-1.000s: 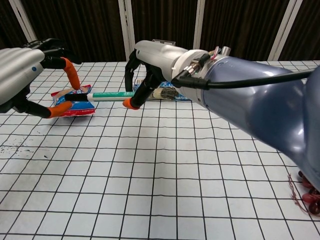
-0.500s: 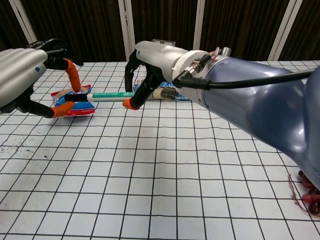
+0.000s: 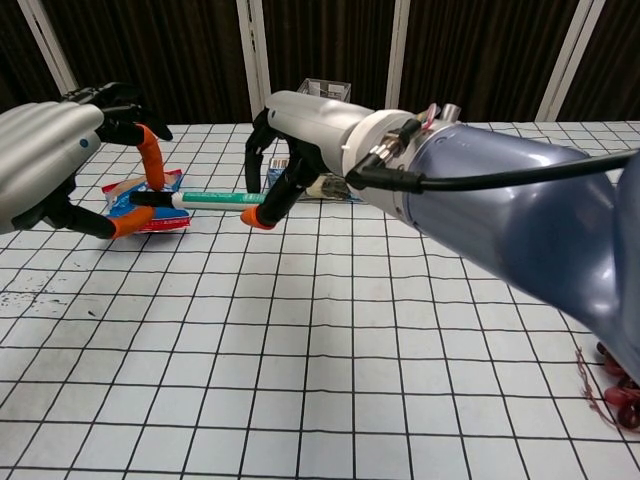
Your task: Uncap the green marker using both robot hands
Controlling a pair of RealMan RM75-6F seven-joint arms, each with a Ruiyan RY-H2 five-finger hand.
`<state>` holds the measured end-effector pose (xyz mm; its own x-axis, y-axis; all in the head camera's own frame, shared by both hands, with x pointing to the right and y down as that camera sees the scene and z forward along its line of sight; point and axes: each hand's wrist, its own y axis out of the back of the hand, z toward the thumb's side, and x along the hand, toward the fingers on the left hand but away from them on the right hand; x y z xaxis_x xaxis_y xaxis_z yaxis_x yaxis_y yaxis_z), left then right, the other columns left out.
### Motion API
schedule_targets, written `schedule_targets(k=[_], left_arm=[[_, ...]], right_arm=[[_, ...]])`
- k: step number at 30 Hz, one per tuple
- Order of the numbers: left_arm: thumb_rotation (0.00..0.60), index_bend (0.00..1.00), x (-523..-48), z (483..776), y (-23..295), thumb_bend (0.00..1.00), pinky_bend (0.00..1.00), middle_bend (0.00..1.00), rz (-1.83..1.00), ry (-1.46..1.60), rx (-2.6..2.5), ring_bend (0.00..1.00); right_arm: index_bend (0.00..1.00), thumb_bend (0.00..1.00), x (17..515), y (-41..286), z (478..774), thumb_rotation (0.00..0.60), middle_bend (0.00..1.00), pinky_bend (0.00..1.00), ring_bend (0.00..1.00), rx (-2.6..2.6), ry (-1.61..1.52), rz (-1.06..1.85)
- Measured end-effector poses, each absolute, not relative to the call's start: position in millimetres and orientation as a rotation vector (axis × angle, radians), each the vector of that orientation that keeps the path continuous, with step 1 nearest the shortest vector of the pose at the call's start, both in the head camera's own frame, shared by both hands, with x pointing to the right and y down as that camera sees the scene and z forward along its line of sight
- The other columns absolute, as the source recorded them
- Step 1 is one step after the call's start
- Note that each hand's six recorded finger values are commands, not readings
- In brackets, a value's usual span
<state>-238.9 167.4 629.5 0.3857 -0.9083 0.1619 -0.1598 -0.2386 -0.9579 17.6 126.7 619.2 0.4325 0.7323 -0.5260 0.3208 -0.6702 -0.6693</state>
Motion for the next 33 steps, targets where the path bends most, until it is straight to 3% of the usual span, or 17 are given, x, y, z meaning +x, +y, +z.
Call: schedule_targets(k=[24,33], left_arm=[[0.6,0.56,-257.1,629.1,167.6,0.44,0.01,0.24,-0.98,1.006,-1.657,0.0],[0.6,0.55,-288.6,641.7,169.9,0.44,0.01,0.24,-1.083,1.015,-1.572,0.0]], right_arm=[[0.85,0.5,31.6,118.9,620.1,0.6,0.04,0.04,0.08,-2.23,-0.965,1.16],[0.85,0.5,66.8,110.4,648.7,0.6,0.04,0.04,0.08,-2.207,-1.02,1.27]])
